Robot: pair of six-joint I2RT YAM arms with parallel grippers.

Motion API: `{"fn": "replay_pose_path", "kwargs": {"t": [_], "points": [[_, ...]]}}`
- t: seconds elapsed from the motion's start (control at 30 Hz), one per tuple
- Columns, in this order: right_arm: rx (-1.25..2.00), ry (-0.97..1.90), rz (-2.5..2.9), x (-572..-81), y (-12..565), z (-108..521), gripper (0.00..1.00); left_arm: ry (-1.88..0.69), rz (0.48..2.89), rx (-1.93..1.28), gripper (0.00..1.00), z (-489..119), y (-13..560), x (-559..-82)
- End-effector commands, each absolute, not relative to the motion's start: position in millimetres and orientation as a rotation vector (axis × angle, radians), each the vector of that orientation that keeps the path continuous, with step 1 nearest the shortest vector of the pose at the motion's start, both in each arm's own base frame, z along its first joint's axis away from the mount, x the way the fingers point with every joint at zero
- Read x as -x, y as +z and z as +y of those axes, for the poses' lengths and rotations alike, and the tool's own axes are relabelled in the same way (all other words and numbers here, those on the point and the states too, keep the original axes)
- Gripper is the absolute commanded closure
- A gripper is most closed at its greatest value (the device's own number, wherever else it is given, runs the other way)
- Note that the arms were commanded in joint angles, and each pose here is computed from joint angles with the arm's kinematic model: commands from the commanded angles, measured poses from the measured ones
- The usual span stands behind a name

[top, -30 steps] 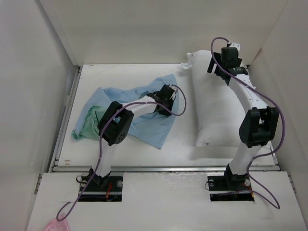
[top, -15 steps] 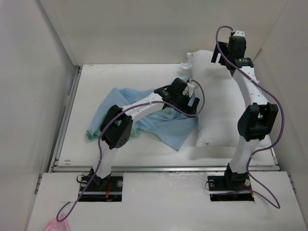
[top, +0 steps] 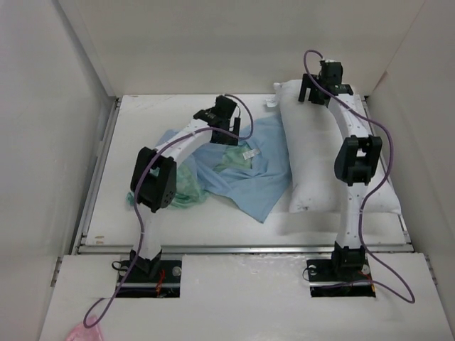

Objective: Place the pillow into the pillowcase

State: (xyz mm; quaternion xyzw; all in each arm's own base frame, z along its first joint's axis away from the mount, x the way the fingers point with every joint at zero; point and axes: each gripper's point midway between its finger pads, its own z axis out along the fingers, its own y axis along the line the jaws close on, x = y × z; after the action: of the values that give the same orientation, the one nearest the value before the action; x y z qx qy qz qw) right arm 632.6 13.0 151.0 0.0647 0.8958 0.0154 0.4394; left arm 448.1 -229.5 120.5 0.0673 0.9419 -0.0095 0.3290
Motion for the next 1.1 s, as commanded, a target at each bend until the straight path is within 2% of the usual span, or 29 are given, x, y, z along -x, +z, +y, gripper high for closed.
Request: {"fn": "replay_pose_path", "kwargs": {"t": [0.0, 0.03, 0.07, 0.13, 0.2, 0.23, 0.3, 0.33, 0.37, 0.4, 0.43, 0.47, 0.5, 0.53, 0.57, 0.6, 0.77, 0.8, 0.83, 0.93, 1.07], "points": [[-0.175, 0.073, 2.343, -609, 131, 17, 0.0, 0.092, 2.536, -0.272, 0.0, -222, 99, -436], [-0.176, 0.072, 2.354, -607, 127, 17, 0.04, 0.112, 2.542, -0.272, 0.0, -221, 93, -437], [-0.176, 0.072, 2.355, -607, 124, 17, 0.23, 0.153, 2.566, -0.277, 0.0, -217, 77, -437], [-0.177, 0.071, 2.369, -605, 116, 17, 0.49, 0.164, 2.572, -0.246, 0.0, -212, 75, -452], [-0.167, 0.095, 2.346, -605, 126, 20, 0.92, 0.197, 2.605, -0.181, 0.0, -200, 60, -461], [-0.162, 0.107, 2.348, -601, 125, 22, 0.99, 0.196, 2.606, -0.155, 0.0, -198, 61, -466], [-0.132, 0.105, 2.253, -605, 157, 21, 1.0, 0.202, 2.591, -0.136, 0.02, -194, 64, -473], [-0.124, 0.12, 2.256, -599, 155, 24, 1.0, 0.209, 2.573, -0.127, 0.08, -194, 66, -477], [-0.118, 0.125, 2.171, -600, 188, 24, 1.0, 0.218, 2.555, -0.118, 0.32, -193, 71, -481], [-0.083, 0.132, 2.141, -598, 201, 26, 1.0, 0.224, 2.544, -0.08, 0.48, -188, 74, -485], [-0.073, 0.146, 2.109, -595, 214, 28, 1.0, 0.236, 2.539, -0.076, 0.62, -185, 79, -484], [-0.038, 0.178, 2.104, -587, 215, 34, 1.0, 0.242, 2.527, -0.071, 0.71, -185, 83, -486], [-0.012, 0.204, 1.99, -582, 260, 38, 1.0, 0.236, 2.497, -0.058, 0.93, -185, 93, -490], [0.018, 0.219, 1.946, -575, 276, 41, 1.0, 0.231, 2.485, -0.041, 1.0, -181, 97, -493], [0.053, 0.268, 1.936, -564, 278, 50, 1.0, 0.215, 2.44, -0.011, 1.0, -181, 111, -498], [0.08, 0.281, 1.823, -548, 325, 53, 1.0, 0.219, 2.44, 0.0, 1.0, -177, 111, -500], [0.156, 0.313, 1.699, -484, 384, 62, 1.0, 0.128, 2.342, 0.013, 1.0, -181, 165, -501], [0.177, 0.34, 1.732, -472, 370, 73, 1.0, 0.122, 2.327, 0.008, 1.0, -180, 174, -500], [0.201, 0.338, 1.693, -453, 386, 77, 1.0, 0.111, 2.309, 0.013, 1.0, -180, 185, -499], [0.229, 0.354, 1.708, -421, 372, 101, 1.0, 0.04, 2.255, -0.015, 1.0, -182, 216, -491], [0.292, 0.438, 1.761, -394, 343, 144, 1.0, 0.006, 2.209, -0.017, 1.0, -179, 242, -482]]}}
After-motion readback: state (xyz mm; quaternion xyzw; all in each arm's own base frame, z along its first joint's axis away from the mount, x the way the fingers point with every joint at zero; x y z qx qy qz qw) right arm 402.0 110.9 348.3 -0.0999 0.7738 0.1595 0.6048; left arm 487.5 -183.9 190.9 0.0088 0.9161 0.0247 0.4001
